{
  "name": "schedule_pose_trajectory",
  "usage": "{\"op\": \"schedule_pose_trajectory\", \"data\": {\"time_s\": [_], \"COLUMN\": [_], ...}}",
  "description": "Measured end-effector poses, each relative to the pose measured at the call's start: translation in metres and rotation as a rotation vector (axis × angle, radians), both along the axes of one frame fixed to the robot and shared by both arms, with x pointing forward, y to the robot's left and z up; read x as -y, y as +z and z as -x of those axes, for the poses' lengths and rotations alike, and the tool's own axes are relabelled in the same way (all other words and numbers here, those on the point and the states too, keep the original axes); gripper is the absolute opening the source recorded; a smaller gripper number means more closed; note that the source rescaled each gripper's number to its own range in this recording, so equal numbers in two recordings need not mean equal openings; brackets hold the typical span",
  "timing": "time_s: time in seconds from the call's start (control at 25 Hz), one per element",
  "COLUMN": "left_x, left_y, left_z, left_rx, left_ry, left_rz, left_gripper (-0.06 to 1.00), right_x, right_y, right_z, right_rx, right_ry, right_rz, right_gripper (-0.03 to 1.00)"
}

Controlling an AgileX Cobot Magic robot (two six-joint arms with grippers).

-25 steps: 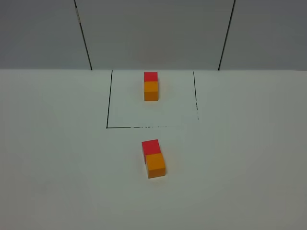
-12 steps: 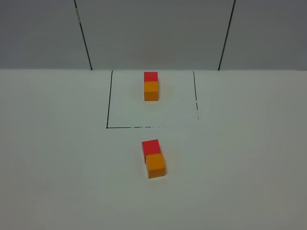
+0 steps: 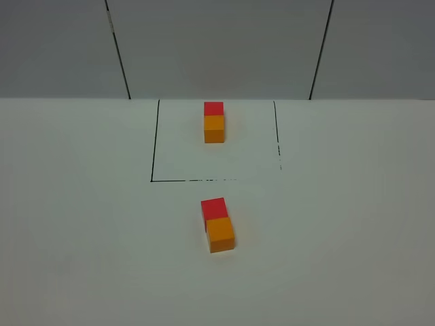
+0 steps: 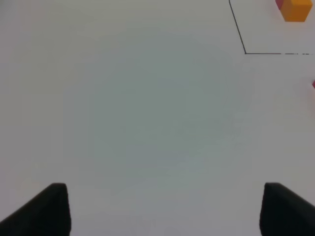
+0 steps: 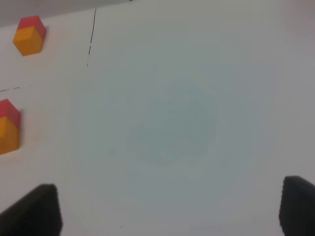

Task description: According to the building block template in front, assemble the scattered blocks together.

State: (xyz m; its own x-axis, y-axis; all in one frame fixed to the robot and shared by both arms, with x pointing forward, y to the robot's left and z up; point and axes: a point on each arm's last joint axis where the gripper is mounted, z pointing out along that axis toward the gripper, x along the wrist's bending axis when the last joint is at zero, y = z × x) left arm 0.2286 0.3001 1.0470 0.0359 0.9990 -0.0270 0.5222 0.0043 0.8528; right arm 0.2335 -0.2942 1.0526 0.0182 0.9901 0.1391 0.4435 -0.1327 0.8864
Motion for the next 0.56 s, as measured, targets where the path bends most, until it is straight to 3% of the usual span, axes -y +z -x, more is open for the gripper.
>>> {"op": "schedule_pose_trajectory", "data": {"time_s": [0.56], "left_x": [0.0], "left_y": [0.0], "left_z": [0.0], "left_rx": [0.0], "left_ry": [0.0], "left_rz": [0.0], "left_gripper": [0.65], "right_x": [0.0], "right_y": [0.0], "right_z": [0.0], "right_rx": [0.0], "right_ry": [0.0], "right_rz": [0.0], "right_gripper": [0.77]}}
